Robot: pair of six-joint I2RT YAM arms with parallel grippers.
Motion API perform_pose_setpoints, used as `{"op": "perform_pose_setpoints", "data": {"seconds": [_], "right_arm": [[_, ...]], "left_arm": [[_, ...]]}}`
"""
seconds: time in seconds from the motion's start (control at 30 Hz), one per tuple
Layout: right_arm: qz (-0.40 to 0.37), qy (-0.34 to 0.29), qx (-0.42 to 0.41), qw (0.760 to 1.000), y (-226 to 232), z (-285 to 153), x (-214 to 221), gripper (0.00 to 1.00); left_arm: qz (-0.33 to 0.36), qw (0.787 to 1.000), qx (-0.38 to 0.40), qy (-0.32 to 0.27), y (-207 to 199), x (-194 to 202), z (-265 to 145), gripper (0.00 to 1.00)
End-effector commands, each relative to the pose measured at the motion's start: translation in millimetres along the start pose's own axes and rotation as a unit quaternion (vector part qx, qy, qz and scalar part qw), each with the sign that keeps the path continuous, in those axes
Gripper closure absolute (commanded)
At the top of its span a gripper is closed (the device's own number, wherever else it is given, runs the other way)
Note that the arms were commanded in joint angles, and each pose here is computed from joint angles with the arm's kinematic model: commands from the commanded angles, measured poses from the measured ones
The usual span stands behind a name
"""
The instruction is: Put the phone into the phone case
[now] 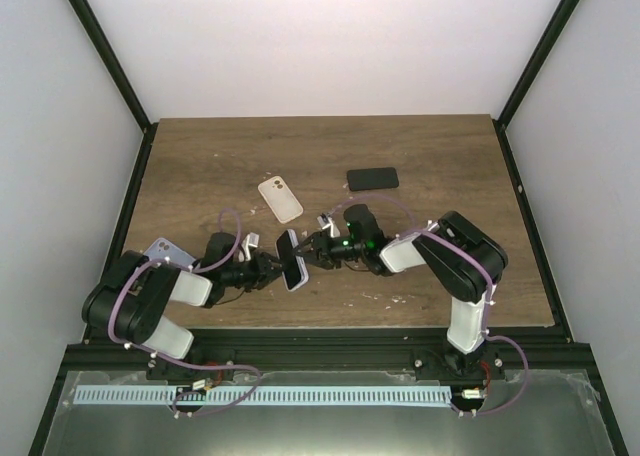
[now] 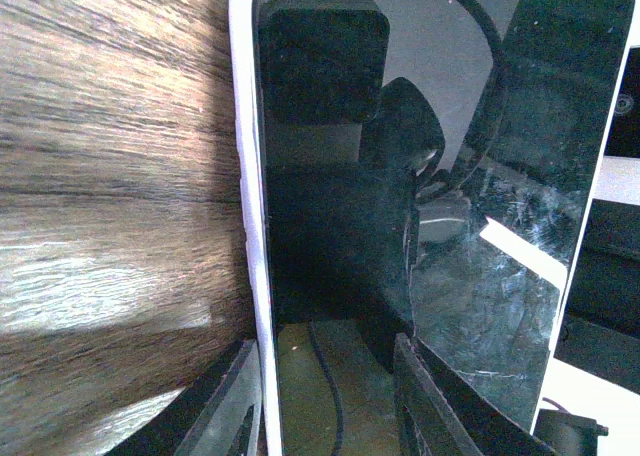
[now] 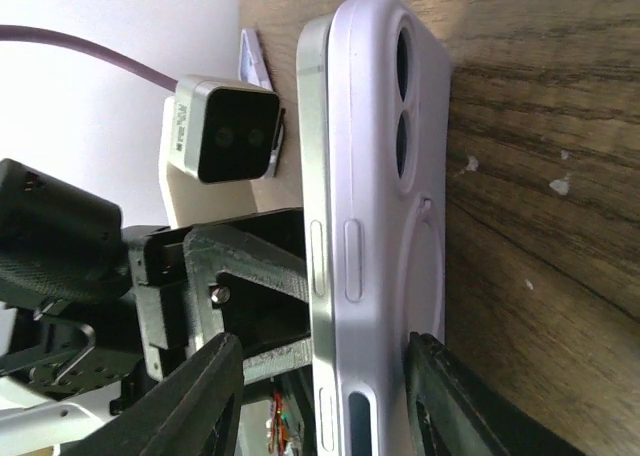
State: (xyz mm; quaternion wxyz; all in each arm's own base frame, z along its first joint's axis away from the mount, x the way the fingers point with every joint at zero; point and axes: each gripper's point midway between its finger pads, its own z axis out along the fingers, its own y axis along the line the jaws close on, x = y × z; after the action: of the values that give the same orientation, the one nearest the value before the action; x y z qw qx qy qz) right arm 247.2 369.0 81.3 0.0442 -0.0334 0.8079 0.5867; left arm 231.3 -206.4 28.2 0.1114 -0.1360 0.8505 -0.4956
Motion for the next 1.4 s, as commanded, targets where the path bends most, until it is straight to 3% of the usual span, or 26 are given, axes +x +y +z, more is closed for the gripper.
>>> {"op": "perform_pose_setpoints", "data": {"seconds": [0.0, 0.07, 0.4, 0.5, 0.57, 0.63, 0.7, 0.83, 0.97, 1.2, 1.37], "right_arm": [[-0.048, 0.03, 0.014, 0.998, 15, 9, 5, 0.54], [-0.05, 0.03, 0.018, 0.998, 14, 9, 5, 0.56], [-0.074, 0.022, 0.058, 0.995, 5, 6, 1, 0.88], [-0.078, 0.018, 0.064, 0.995, 5, 5, -1, 0.93], [-0.08, 0.016, 0.07, 0.994, 6, 5, -2, 0.92], [-0.081, 0.015, 0.071, 0.994, 7, 4, -3, 0.83], [-0.083, 0.015, 0.069, 0.994, 8, 4, -3, 0.8], [-0.092, 0.014, 0.067, 0.993, 9, 4, -4, 0.92], [-0.117, -0.003, 0.052, 0.992, 27, -4, -7, 0.99], [-0.163, -0.061, -0.011, 0.985, 84, -42, -8, 0.99], [-0.203, -0.085, -0.07, 0.973, 126, -67, 2, 0.99]], "left_arm": [[-0.011, 0.999, -0.03, 0.031, 13, 16, 2, 0.61], [-0.01, 0.999, -0.031, 0.029, 13, 15, 2, 0.61], [-0.008, 0.999, -0.035, 0.027, 14, 15, 1, 0.62], [-0.008, 0.999, -0.04, 0.026, 15, 15, 1, 0.62], [-0.009, 0.999, -0.041, 0.027, 16, 15, 1, 0.62], [-0.009, 0.999, -0.042, 0.028, 16, 15, 1, 0.62], [-0.008, 0.999, -0.042, 0.028, 16, 15, 1, 0.62], [-0.005, 0.999, -0.031, 0.028, 10, 15, 0, 0.62], [0.012, 1.0, -0.012, 0.014, -9, 10, -9, 0.56], [0.067, 0.997, 0.012, -0.033, -69, -6, -45, 0.37], [0.112, 0.988, 0.067, -0.085, -121, -10, -81, 0.29]]}}
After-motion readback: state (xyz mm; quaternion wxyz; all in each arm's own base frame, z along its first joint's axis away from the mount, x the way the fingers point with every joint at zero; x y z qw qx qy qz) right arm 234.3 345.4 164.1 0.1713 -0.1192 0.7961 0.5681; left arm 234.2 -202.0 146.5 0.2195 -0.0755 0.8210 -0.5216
